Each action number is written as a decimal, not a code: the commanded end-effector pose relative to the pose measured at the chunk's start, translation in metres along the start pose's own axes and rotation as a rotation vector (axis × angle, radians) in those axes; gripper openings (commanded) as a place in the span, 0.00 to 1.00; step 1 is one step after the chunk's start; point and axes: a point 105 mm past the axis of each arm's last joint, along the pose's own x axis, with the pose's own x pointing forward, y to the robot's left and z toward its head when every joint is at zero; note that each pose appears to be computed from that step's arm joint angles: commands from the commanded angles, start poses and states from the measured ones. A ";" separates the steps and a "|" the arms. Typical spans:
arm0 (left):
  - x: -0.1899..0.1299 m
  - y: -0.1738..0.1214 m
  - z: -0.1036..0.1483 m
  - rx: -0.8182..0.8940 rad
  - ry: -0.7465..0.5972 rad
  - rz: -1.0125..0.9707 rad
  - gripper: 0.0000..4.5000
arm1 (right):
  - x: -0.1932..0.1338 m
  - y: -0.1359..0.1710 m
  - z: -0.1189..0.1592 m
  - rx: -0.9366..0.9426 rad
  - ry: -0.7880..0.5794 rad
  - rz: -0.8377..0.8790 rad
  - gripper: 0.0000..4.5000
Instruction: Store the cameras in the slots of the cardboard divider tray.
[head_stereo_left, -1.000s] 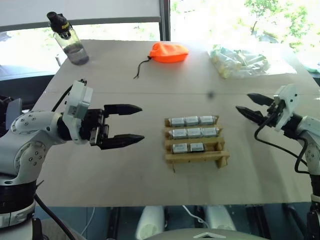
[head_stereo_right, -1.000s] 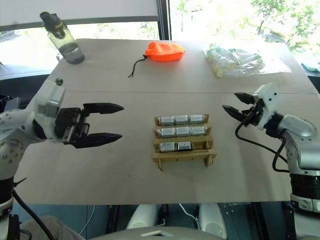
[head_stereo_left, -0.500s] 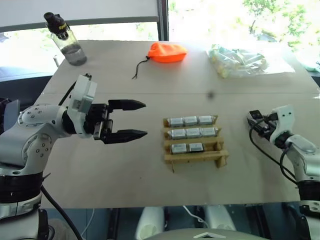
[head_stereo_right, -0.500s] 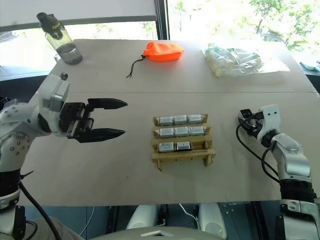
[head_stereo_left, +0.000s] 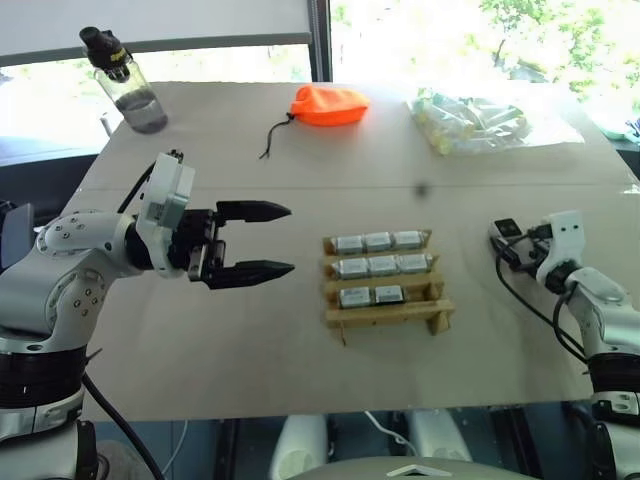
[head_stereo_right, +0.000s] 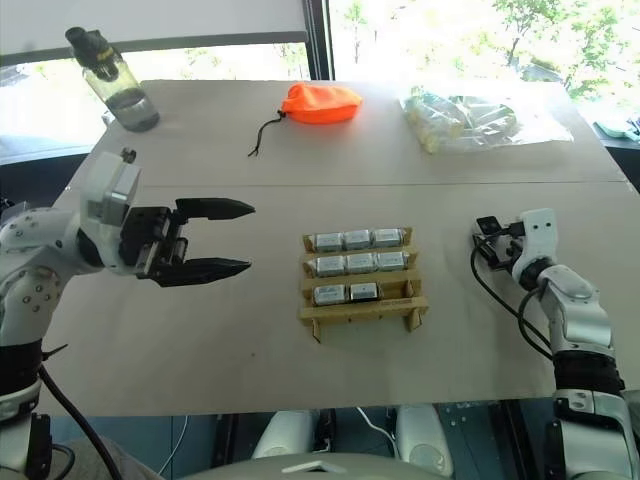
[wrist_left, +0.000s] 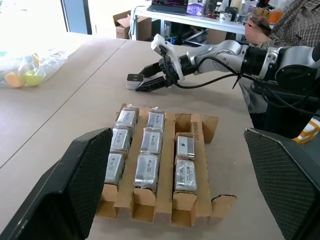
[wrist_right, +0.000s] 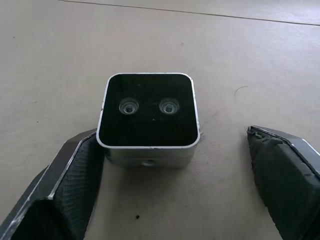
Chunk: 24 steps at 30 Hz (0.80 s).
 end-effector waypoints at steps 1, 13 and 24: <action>-0.001 -0.001 0.007 0.045 -0.009 0.006 0.98 | 0.001 0.000 0.013 -0.026 -0.050 0.008 0.94; 0.000 0.001 0.005 0.051 -0.007 0.010 0.98 | -0.005 0.011 0.024 -0.116 -0.091 0.090 0.42; 0.041 0.021 0.000 0.043 -0.031 0.052 0.98 | -0.031 0.100 0.079 -0.782 -0.361 0.477 0.42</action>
